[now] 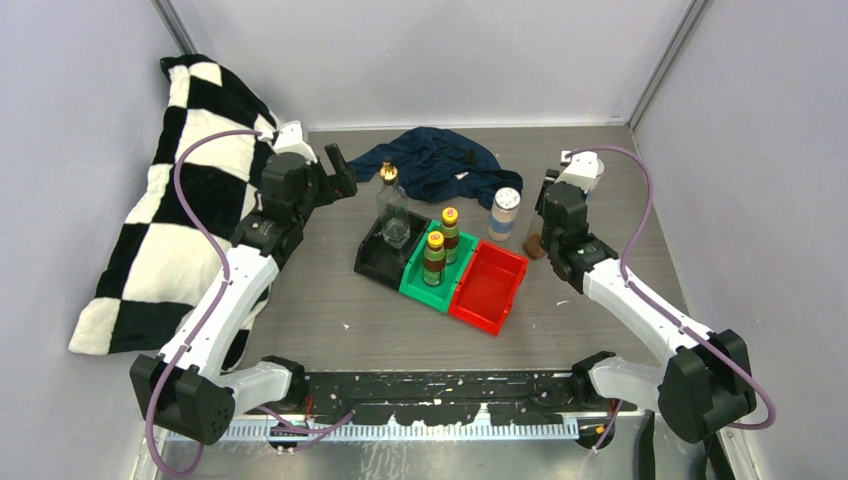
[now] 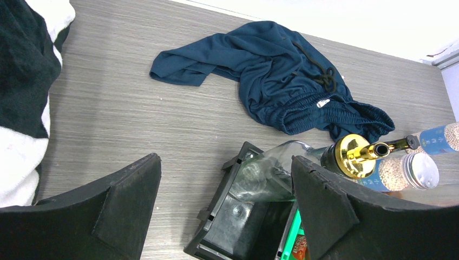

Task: Organize the condiment bottles
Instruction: Pick up the bottle from the center of the board.

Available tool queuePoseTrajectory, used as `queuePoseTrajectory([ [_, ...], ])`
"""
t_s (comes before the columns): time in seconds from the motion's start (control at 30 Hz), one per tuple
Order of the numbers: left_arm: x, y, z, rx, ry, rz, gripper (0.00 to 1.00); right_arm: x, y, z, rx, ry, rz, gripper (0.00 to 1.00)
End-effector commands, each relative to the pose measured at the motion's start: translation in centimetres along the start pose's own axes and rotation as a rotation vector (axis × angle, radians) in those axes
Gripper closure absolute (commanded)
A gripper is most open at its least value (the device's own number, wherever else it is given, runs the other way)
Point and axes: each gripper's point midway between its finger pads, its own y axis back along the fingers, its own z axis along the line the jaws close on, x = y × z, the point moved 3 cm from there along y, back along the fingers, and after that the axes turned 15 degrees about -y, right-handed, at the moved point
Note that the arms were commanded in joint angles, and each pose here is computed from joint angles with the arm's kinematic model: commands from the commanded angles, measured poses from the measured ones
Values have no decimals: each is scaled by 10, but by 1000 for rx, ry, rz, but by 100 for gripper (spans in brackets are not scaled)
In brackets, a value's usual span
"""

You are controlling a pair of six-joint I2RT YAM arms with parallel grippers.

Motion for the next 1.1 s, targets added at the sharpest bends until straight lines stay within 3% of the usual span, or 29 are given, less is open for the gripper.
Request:
queuePoseTrajectory([
  [0.0,-10,-2,-4,17,10,-46,10,-18,-5,12,-25,-63,-40,83],
  [0.03,-10,-2,-4,17,10,-45,10,-20,-5,13,-26,-65,-42,93],
  [0.1,-10,-3,-5,18,12,-44,10,-22,-5,13,-24,-66,-44,99],
  [0.3,-9,-3,-5,20,13,-44,10,-33,-1,17,-37,-75,-55,99],
  [1.07,-10,-2,-3,10,16,-50,10,-144,63,36,-176,-95,-149,99],
])
